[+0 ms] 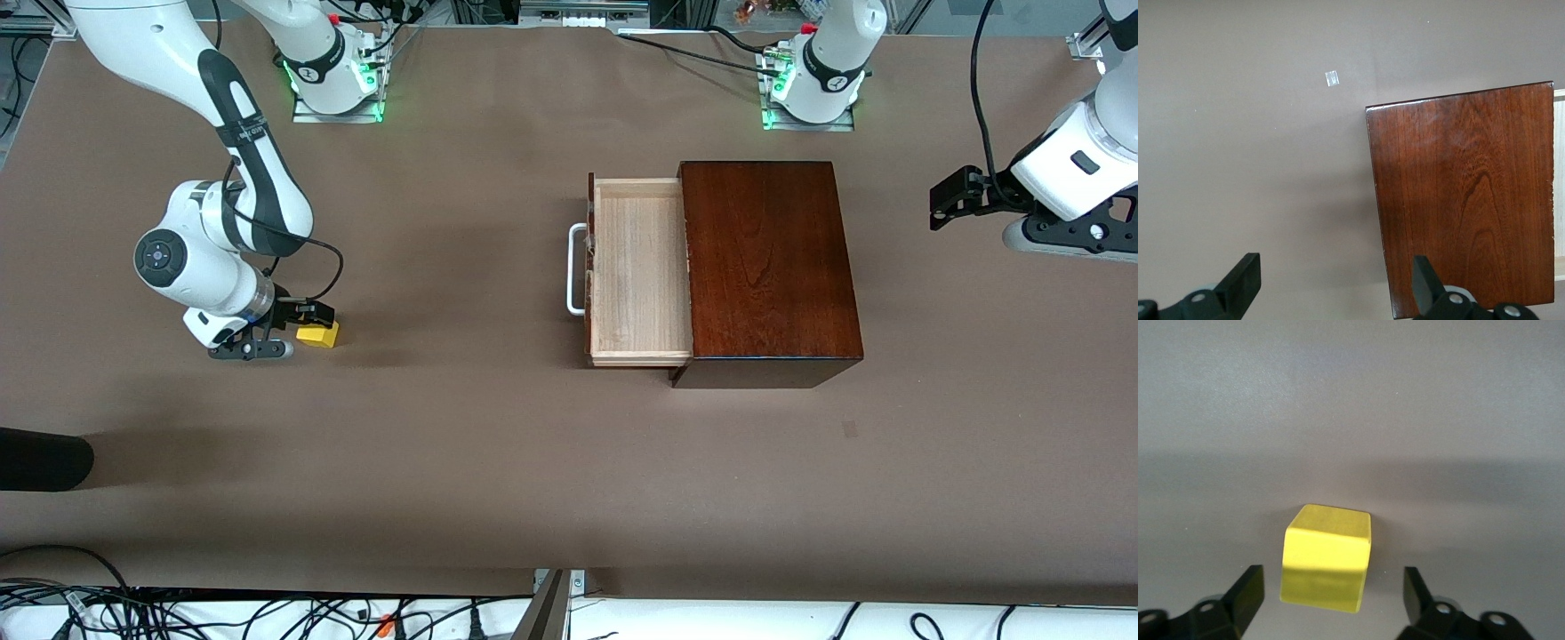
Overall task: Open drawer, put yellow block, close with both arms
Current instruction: 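Lower the right gripper onto the yellow cube and grasp it, then lift the yellow cube with the right gripper and carry it over the drawer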
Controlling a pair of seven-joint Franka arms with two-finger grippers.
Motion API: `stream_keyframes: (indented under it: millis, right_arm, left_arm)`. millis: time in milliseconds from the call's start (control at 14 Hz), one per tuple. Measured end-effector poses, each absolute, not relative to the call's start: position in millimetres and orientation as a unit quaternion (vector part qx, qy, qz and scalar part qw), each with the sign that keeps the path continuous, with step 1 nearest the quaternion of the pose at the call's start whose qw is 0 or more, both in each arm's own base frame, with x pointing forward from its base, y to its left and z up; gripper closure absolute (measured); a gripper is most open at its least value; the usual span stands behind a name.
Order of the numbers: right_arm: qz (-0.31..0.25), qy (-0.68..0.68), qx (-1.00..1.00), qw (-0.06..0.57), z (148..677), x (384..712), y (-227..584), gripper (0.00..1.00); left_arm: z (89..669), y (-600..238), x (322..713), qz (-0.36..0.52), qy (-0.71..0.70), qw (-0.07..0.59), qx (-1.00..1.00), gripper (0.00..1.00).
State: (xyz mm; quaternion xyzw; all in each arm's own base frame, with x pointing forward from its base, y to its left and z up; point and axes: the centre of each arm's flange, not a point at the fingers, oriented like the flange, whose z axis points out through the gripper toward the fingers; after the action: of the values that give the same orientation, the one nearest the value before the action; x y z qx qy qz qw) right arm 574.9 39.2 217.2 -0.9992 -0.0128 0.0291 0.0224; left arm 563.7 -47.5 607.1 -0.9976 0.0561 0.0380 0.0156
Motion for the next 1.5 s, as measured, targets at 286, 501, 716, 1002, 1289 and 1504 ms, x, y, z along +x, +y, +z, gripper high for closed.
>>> stream_keyframes:
  millis: [286, 501, 716, 1002, 1289, 1504]
  right_arm:
    - [0.031, -0.012, -0.999, 0.022, 211, 574, 39, 0.11]
    - [0.030, -0.011, -0.999, 0.022, 205, 574, 40, 0.13]
    - [0.029, -0.014, -0.999, 0.023, 204, 573, 44, 0.27]
    - [0.027, -0.014, -0.999, 0.023, 205, 574, 45, 0.45]
    - [0.011, -0.023, -0.999, 0.027, 218, 585, 52, 0.45]
    - [0.005, -0.038, -0.999, 0.037, 249, 601, 72, 0.45]
  left_arm:
    - [607, -48, 564, 0.038, 0.055, 0.015, -0.998, 0.00]
    - [607, -51, 563, 0.039, 0.050, -0.002, -0.998, 0.00]
    - [607, -52, 563, 0.039, 0.049, -0.005, -0.998, 0.00]
    - [607, -52, 563, 0.039, 0.049, -0.005, -0.998, 0.00]
    - [607, -52, 563, 0.039, 0.049, -0.004, -0.998, 0.00]
    - [607, -51, 563, 0.039, 0.049, -0.004, -0.998, 0.00]
